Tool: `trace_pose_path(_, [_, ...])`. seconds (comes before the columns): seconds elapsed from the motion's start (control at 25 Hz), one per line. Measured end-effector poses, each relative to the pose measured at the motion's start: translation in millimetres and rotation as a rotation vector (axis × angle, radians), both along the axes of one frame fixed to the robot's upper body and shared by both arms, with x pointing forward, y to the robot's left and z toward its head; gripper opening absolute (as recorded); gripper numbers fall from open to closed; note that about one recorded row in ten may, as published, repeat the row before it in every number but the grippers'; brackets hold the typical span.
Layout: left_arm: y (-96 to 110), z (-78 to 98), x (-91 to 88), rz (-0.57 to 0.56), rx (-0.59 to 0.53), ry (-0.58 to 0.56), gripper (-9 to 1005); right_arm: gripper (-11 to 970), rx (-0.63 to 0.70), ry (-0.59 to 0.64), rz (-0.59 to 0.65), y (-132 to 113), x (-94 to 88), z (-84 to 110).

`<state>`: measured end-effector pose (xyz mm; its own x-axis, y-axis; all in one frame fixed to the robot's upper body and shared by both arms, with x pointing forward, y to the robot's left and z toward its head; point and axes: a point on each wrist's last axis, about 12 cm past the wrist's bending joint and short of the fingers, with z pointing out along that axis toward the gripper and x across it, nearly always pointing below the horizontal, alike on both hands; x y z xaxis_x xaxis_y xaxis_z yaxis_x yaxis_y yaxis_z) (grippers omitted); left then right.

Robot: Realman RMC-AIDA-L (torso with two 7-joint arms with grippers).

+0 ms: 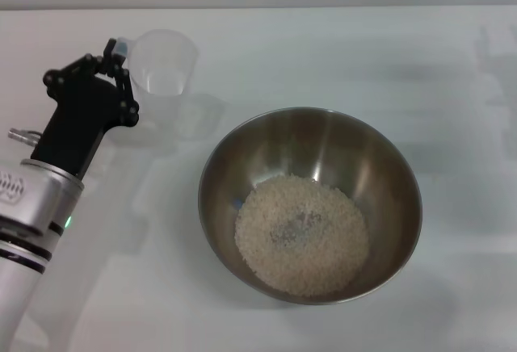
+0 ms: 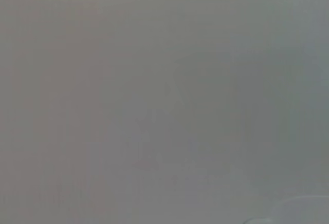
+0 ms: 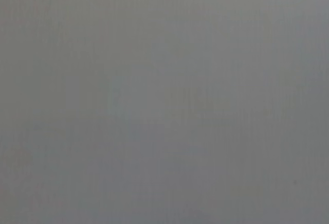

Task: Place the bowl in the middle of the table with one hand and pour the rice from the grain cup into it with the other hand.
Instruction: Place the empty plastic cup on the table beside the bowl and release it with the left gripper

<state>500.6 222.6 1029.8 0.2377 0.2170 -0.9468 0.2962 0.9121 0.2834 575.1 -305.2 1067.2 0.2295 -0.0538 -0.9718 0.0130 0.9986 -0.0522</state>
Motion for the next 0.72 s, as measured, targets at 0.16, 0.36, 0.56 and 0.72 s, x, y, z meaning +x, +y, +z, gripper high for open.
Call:
trace_pose_path(0.16, [2.3,-12.5,6.3,0.02,-0.057,0.146,16,492,0.006,-0.003,0.0,0.7,-1.3,-0.4])
trace_pose_path(0.36, [4.2,-21.9,8.3,0.041,-0.083,0.245,16,492,0.007,-0.004,0.0,0.6,-1.5,-0.4])
trace_pose_path(0.56, [5.8,-25.9,9.4,0.048,-0.077,0.281,16,492,0.007,0.0,0.0,0.6,-1.4,-0.8])
trace_pose_path(0.72, [5.3,-29.2,11.8,0.047,-0.06,0.315,16,492,0.008,0.001,0.0,0.5,-1.4,-0.9])
